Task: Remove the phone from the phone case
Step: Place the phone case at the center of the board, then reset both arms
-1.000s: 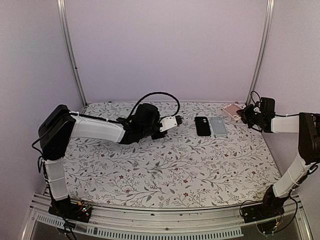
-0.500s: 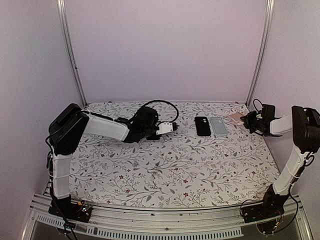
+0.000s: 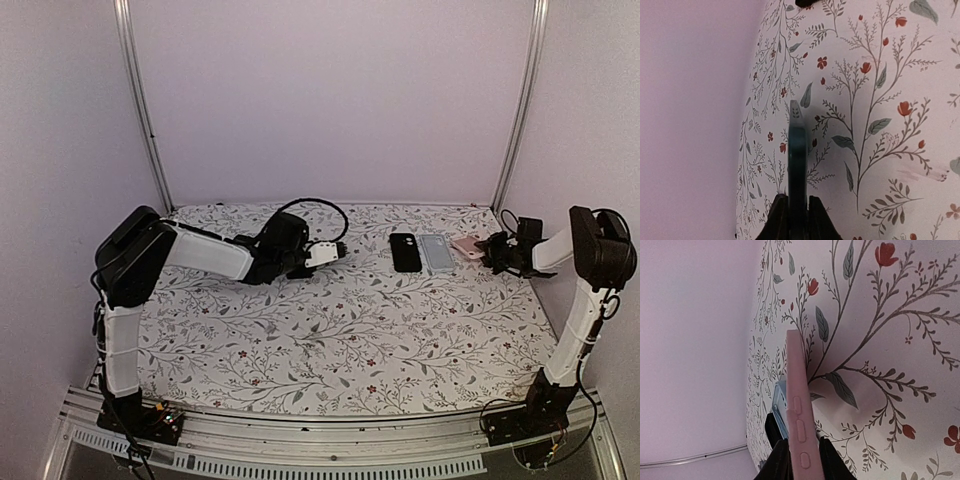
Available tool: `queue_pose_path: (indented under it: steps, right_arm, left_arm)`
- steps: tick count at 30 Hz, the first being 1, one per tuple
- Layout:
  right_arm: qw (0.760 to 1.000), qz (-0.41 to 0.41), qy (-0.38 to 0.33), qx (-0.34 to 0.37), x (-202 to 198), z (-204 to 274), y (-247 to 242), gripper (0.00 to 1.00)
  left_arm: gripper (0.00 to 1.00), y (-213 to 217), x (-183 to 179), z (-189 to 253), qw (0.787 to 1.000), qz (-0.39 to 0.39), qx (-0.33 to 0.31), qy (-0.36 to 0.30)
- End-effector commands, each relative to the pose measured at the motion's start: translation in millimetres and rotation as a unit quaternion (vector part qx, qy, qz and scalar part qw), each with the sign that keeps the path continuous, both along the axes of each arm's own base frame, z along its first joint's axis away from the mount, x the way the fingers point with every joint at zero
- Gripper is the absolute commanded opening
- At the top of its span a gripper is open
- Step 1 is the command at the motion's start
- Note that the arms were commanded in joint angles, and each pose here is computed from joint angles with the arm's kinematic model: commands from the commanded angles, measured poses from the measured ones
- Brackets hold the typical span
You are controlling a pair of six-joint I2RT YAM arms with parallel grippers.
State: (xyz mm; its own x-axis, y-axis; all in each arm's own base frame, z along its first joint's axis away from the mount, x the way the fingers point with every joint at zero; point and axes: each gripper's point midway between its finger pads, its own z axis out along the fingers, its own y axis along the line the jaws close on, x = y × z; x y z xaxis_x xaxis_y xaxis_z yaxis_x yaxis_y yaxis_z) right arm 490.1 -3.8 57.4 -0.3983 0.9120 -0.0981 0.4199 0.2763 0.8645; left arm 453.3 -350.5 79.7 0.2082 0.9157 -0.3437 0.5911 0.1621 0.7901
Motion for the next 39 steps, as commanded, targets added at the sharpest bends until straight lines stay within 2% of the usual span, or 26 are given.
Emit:
queue_pose_path:
  steps: [1, 4, 7, 10, 13, 15, 22, 31, 34, 39]
  right_arm:
    - [1.0, 0.007, -0.017, 0.013, 0.3, 2.2, 3.0, 0.28]
    - [1.0, 0.011, -0.013, 0.014, -6.8, -0.5, 5.5, 0.36]
    - [1.0, 0.013, -0.01, 0.008, -17.3, -1.2, 7.0, 0.47]
    - [1.0, 0.014, -0.006, -0.003, -28.9, -3.2, 7.2, 0.64]
    - [1.0, 0.018, -0.001, -0.011, -38.4, -4.3, 8.6, 0.79]
    - [0.999, 0.022, 0.006, -0.024, -43.7, -6.5, 7.9, 0.97]
    - [0.997, 0.026, 0.031, -0.072, -62.6, -6.1, 3.7, 0.99]
    - [0.98, 0.029, 0.085, -0.178, -78.4, -5.3, -10.4, 0.99]
    - [0.97, 0.029, 0.059, -0.235, -78.7, 22.6, -14.1, 0.99]
    - [0.945, 0.014, -0.029, -0.325, -80.4, 88.3, -18.0, 0.99]
  left_arm:
    - [0.18, 7.7, -6.3, 2.9, 0.999, 0.025, -0.029, 0.034]
    - [0.21, 10.6, -9.5, 0.0, 0.998, 0.039, -0.034, 0.045]
    - [0.34, 13.2, -13.5, -1.6, 0.996, 0.049, -0.043, 0.055]
    - [0.46, 13.5, -18.5, -0.2, 0.995, 0.055, -0.055, 0.065]
    - [0.64, 13.1, -21.7, 3.5, 0.993, 0.06, -0.075, 0.074]
    - [0.71, 12.3, -23.3, 7.7, 0.991, 0.062, -0.088, 0.079]
    - [0.99, 6.2, -28.5, 30.7, 0.982, 0.069, -0.15, 0.097]
    - [0.99, -5.5, -41.9, 74.4, 0.952, 0.069, -0.256, 0.152]
    - [0.99, -0.7, -45.3, 95.3, 0.929, 0.085, -0.312, 0.178]
    - [0.99, 25.5, -46.2, 127.6, 0.876, 0.123, -0.408, 0.225]
